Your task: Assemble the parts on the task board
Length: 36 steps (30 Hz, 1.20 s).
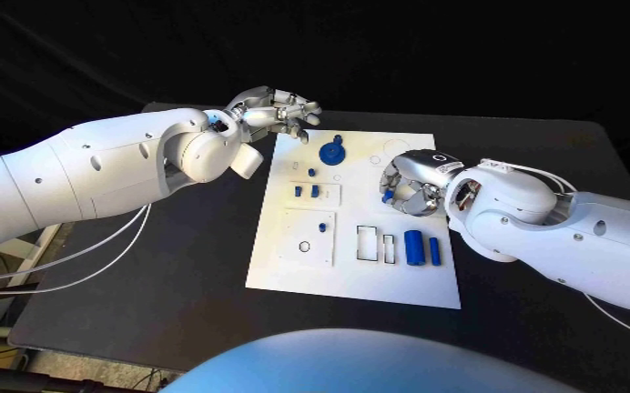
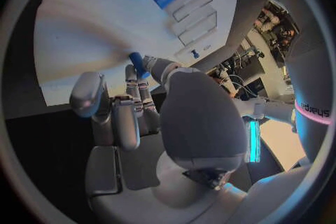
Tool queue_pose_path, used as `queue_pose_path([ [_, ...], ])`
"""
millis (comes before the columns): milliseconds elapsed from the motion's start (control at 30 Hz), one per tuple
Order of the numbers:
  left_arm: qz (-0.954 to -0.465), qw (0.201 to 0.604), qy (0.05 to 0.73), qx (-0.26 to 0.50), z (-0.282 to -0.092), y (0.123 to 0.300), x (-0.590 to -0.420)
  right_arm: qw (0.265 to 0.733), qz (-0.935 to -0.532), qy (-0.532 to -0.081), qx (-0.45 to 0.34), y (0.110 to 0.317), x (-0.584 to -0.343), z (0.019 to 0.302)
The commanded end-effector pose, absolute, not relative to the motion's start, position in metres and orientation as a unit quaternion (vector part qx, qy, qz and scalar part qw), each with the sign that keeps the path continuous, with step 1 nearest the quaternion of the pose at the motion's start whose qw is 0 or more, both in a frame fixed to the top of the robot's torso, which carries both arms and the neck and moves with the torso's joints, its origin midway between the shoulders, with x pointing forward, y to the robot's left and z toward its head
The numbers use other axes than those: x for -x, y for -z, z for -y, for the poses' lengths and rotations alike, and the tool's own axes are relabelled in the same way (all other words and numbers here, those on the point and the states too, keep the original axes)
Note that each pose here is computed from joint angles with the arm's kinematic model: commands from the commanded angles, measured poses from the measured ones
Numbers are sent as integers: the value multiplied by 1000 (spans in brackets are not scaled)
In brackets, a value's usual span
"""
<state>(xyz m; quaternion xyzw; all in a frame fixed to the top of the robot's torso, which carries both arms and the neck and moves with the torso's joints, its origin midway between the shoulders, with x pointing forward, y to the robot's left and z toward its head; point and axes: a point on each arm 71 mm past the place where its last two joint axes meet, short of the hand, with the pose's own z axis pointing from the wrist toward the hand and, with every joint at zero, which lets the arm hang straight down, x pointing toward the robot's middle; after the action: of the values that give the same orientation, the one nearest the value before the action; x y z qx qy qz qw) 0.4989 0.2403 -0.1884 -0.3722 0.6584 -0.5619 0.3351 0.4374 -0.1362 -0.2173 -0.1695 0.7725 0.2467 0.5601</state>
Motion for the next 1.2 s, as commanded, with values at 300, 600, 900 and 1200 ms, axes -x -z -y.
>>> queue_pose_path([
  [300, -661, 328, 568, 366, -237, 188, -498, 584, -759, -240, 158, 216, -439, 137],
  [600, -661, 327, 567, 366, -238, 188, -498, 615, -734, -255, 138, 206, -435, 141],
  [900, -662, 327, 567, 366, -239, 188, -499, 632, -709, -280, 135, 179, -425, 138],
  [1200, -662, 325, 568, 366, -238, 189, -501, 604, -702, -341, 159, 175, -397, 98],
])
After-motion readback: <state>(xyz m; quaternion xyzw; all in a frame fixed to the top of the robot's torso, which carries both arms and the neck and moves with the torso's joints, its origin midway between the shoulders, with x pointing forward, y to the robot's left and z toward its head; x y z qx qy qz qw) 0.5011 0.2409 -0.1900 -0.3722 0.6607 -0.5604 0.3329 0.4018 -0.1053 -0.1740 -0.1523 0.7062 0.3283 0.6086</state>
